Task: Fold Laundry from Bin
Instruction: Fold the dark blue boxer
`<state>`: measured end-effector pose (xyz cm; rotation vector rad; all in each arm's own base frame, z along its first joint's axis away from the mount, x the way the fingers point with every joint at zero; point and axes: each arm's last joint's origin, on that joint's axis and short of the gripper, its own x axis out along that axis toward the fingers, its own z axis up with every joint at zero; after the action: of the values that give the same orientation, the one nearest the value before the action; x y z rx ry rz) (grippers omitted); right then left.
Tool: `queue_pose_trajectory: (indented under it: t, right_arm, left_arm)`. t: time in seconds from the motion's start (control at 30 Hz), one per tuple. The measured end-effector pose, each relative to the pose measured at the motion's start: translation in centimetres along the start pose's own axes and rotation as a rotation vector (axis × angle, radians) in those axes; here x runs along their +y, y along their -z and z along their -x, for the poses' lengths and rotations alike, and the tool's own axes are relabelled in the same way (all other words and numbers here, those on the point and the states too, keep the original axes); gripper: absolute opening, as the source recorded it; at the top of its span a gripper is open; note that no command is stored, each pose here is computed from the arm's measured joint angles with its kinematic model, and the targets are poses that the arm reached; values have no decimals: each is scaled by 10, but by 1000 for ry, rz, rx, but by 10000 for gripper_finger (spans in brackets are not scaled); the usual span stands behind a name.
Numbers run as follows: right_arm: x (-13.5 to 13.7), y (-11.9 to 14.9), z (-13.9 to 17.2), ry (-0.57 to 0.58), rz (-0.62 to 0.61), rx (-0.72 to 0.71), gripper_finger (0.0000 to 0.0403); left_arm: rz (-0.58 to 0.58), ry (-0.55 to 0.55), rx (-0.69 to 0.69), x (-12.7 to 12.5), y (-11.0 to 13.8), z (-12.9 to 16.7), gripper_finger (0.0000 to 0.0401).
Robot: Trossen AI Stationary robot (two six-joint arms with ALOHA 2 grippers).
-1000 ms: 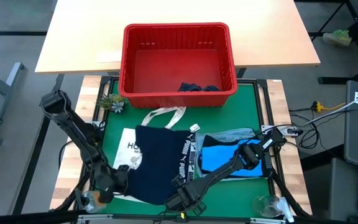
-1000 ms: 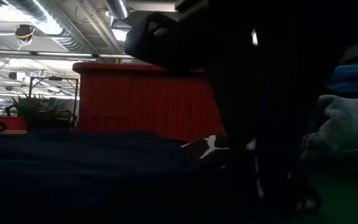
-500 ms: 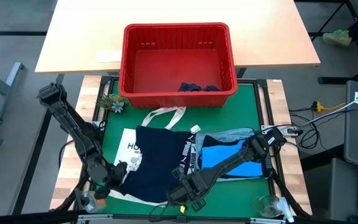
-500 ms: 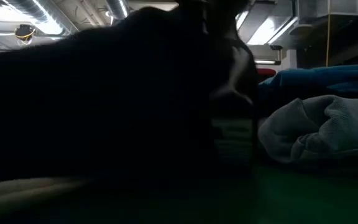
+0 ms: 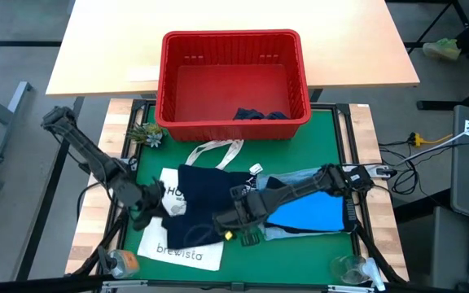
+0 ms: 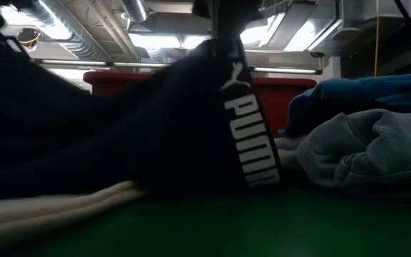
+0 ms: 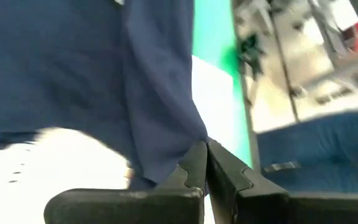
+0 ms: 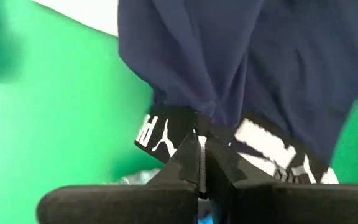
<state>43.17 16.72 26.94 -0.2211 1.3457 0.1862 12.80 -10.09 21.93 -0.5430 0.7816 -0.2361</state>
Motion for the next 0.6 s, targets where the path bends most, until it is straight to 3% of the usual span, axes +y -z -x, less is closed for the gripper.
queue_pose_trajectory:
  t: [0.17, 0.3, 0.6]
  right_arm:
    - [-24, 7, 0, 49, -94, 78, 13]
    - [-45, 12, 4, 136, -127, 114, 17]
    - [-92, 16, -6, 216, -203, 184, 18]
  left_arm:
    - [45, -133, -63, 20, -8, 14, 0]
    - [30, -239, -110, 34, -14, 17, 0]
    - [-19, -501, -207, 62, -31, 23, 0]
